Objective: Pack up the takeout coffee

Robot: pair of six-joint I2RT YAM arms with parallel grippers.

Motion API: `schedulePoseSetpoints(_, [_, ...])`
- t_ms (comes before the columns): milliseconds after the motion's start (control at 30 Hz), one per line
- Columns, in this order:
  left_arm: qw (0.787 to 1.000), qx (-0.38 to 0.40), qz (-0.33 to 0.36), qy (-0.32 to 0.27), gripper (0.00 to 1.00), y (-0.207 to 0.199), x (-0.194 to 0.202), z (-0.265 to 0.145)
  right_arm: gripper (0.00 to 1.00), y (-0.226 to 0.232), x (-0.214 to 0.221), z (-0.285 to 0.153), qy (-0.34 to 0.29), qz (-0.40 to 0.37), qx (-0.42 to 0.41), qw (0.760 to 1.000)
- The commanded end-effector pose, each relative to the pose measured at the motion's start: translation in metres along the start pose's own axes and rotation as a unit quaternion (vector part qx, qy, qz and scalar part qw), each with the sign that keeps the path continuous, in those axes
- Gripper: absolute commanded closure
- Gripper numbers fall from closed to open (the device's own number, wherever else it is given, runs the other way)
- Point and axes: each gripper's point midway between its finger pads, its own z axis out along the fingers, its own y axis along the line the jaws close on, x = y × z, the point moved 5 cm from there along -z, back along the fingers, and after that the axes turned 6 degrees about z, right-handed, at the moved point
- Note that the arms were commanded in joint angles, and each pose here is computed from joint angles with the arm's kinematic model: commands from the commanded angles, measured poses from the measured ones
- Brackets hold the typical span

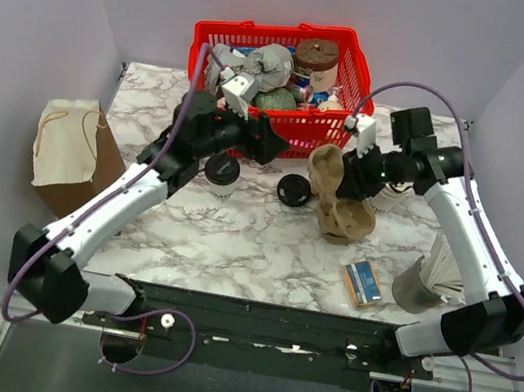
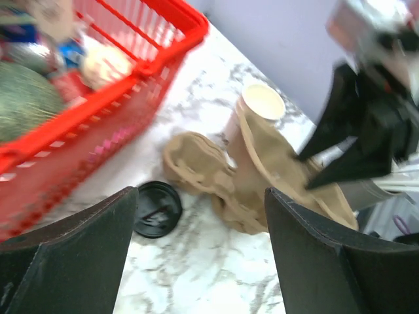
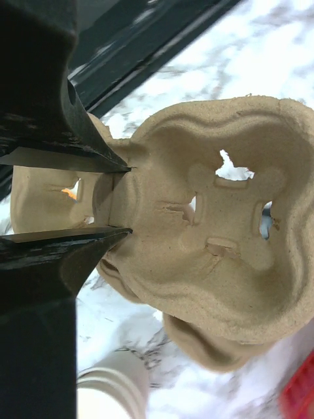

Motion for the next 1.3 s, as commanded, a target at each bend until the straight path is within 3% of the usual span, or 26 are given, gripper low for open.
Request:
schedulePoseSetpoints(0, [0.998, -0.048, 0.045, 0.005, 0.13, 0.012, -0.009, -0.038, 0.69, 0.060, 0.025, -0.011, 0.031, -0.189, -0.086, 0.978])
schedulePoseSetpoints(233, [0.993, -0.042, 0.108, -0.038, 0.12, 0.003, -0.039, -0.069, 0.69, 0.095, 0.097, 0.014, 0.137, -0.311, -0.161, 0.927])
schedulePoseSetpoints(433, [0.989, -0.056, 0.132, -0.048, 0.12, 0.005, -0.045, -0.082, 0.69, 0.098, 0.132, 0.046, 0.154, -0.351, -0.173, 0.907])
schedulePoseSetpoints(767, [0.987, -0.063, 0.139, -0.040, 0.12, 0.010, -0.043, -0.086, 0.69, 0.100, 0.146, 0.088, 0.120, -0.395, -0.195, 0.890])
schedulePoseSetpoints(1000, [0.988, -0.069, 0.136, -0.038, 0.12, 0.014, -0.040, -0.087, 0.69, 0.089, 0.159, 0.104, 0.142, -0.411, -0.184, 0.882])
schedulePoseSetpoints(1267, [0.989, -0.064, 0.129, -0.035, 0.12, 0.016, -0.035, -0.083, 0.69, 0.069, 0.195, 0.091, 0.181, -0.429, -0.137, 0.874])
